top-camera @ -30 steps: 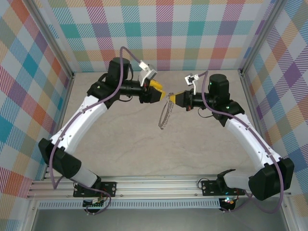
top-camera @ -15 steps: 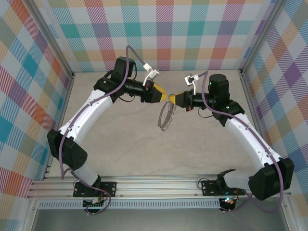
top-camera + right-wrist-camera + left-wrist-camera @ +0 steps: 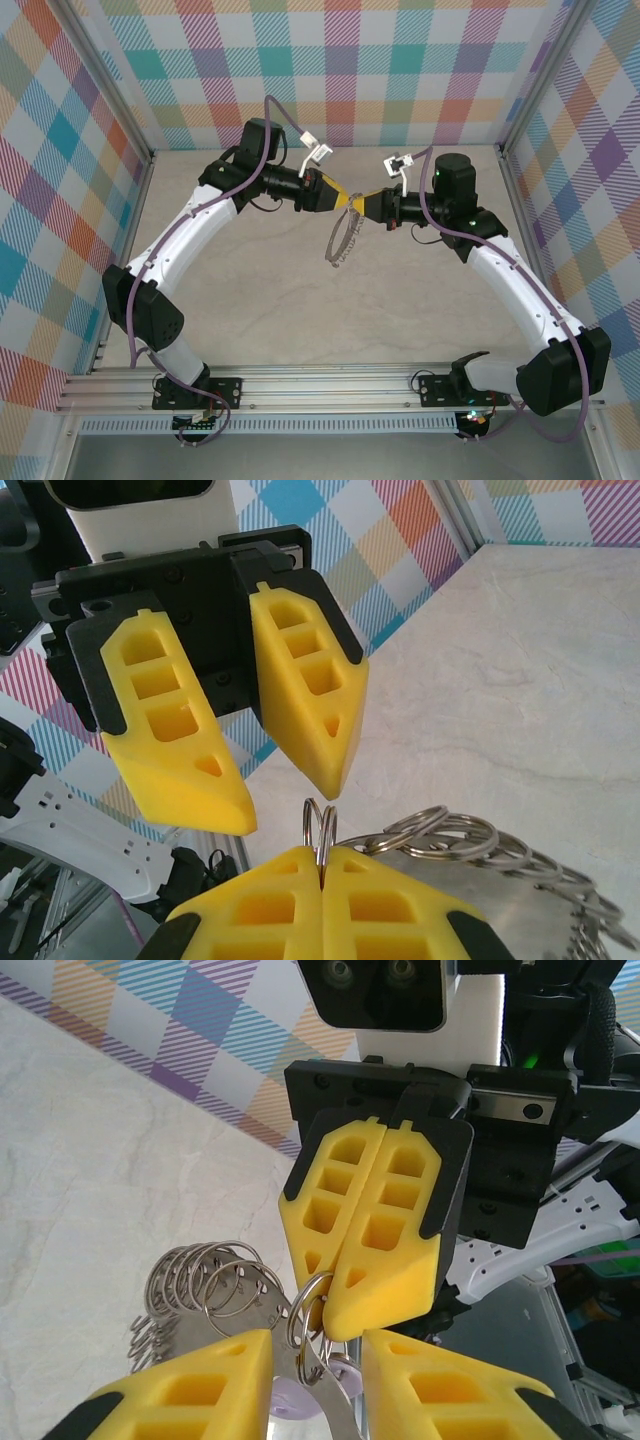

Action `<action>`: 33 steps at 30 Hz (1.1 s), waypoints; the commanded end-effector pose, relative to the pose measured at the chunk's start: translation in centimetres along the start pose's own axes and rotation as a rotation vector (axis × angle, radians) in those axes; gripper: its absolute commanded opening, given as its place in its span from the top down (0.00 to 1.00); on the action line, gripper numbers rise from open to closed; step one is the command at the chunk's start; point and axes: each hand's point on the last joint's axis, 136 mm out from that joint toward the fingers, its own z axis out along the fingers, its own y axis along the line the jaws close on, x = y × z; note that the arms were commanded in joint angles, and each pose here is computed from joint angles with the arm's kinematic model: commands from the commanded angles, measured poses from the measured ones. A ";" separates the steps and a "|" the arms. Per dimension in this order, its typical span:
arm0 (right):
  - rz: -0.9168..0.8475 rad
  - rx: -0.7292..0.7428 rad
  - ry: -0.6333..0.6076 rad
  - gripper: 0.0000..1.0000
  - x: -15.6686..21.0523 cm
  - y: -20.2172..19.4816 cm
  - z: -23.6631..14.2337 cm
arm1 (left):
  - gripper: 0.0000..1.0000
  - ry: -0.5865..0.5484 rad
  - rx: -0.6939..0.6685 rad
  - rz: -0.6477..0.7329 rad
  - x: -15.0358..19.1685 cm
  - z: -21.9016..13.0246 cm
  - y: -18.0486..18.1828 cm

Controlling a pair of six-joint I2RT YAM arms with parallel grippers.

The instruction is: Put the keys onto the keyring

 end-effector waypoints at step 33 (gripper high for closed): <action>0.007 0.020 -0.069 0.97 -1.5 -1.2 -0.9 | 1.00 0.008 0.013 0.054 0.0 1.3 -1.3</action>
